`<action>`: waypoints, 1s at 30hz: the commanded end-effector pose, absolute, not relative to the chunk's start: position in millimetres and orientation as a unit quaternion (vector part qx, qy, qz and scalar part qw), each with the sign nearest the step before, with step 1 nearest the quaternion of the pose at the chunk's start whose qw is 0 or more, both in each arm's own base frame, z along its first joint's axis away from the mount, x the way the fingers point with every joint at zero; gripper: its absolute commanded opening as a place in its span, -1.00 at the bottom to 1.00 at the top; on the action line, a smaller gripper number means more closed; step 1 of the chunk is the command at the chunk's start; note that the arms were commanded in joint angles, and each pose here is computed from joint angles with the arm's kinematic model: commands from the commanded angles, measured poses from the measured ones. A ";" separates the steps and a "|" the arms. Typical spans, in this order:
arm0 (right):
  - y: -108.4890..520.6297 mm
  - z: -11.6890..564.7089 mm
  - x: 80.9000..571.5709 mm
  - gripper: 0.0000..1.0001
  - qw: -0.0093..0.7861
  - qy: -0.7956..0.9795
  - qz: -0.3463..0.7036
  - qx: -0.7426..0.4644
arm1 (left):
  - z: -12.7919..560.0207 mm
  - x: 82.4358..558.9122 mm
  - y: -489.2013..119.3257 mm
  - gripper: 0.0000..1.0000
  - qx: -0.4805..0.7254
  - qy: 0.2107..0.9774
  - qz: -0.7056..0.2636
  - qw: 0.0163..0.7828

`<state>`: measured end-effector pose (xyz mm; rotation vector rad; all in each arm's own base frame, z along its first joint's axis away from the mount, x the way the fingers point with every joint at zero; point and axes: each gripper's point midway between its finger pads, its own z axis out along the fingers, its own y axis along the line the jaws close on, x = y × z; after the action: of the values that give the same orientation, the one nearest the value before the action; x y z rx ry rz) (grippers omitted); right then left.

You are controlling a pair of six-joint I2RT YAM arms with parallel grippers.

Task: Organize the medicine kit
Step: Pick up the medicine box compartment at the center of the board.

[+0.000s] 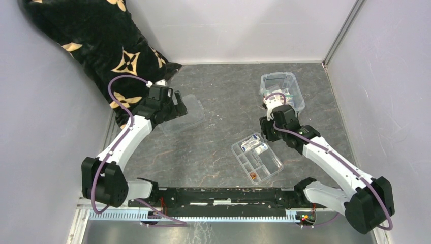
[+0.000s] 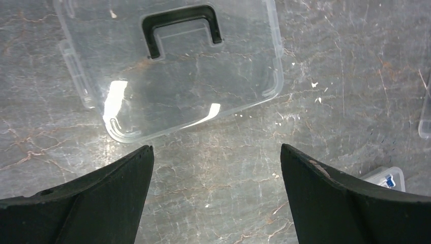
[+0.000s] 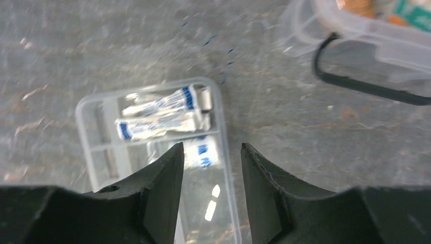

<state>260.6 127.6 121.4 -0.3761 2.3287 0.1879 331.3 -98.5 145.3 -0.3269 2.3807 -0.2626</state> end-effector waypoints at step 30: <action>166.1 31.0 168.4 0.01 0.181 0.932 0.143 -0.278 | 150.7 335.1 -101.7 1.00 -0.104 0.917 -0.132 0.362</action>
<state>161.7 156.0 34.1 -0.8042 2.6639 0.3773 329.1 -99.0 142.2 -0.3047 2.4038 -0.3195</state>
